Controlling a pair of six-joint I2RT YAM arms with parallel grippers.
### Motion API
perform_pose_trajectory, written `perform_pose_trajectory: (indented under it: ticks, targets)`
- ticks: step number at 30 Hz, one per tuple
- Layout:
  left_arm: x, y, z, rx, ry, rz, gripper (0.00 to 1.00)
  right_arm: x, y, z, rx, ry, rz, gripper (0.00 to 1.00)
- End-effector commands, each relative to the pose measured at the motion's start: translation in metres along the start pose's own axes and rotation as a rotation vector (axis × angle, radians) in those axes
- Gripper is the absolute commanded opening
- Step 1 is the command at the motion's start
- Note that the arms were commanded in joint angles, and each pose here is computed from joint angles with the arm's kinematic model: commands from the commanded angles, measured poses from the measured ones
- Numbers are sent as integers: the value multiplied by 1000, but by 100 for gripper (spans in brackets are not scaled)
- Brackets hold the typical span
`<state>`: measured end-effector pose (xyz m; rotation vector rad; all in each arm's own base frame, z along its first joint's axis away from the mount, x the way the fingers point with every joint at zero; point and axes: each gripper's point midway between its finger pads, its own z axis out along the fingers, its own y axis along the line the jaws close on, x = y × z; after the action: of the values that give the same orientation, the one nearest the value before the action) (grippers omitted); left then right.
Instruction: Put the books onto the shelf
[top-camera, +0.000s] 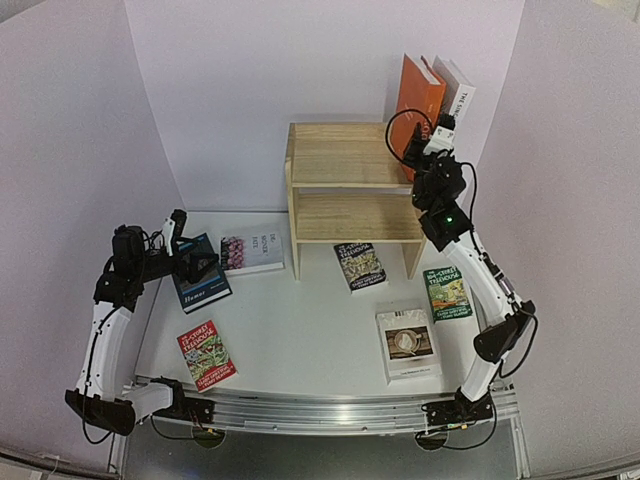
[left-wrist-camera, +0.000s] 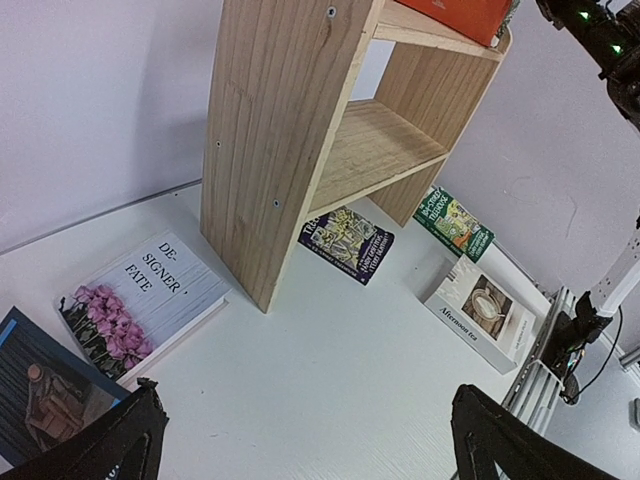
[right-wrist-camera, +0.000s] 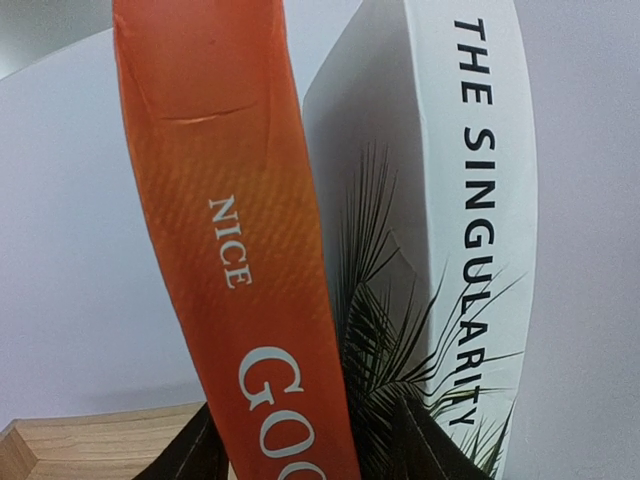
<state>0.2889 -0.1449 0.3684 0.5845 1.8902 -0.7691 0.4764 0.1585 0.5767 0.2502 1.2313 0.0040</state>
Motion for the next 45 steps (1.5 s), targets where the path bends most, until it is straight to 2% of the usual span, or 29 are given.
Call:
perform_pose_trajectory:
  ticks: [1,27,39,45]
  targets:
    - [-5,-5,-1,23,-23,20,100,-22,-1,-12,14,-49,38,54]
    - [1,-6,1,42,-4,1,100,-23,-17,-31,143,-53,39,53]
    - [6,-2,5,45,19,-21,100,-16,-17,-45,135,-25,15,53]
    - [15,6,11,20,67,-62,100,-11,-22,-59,123,-3,13,54]
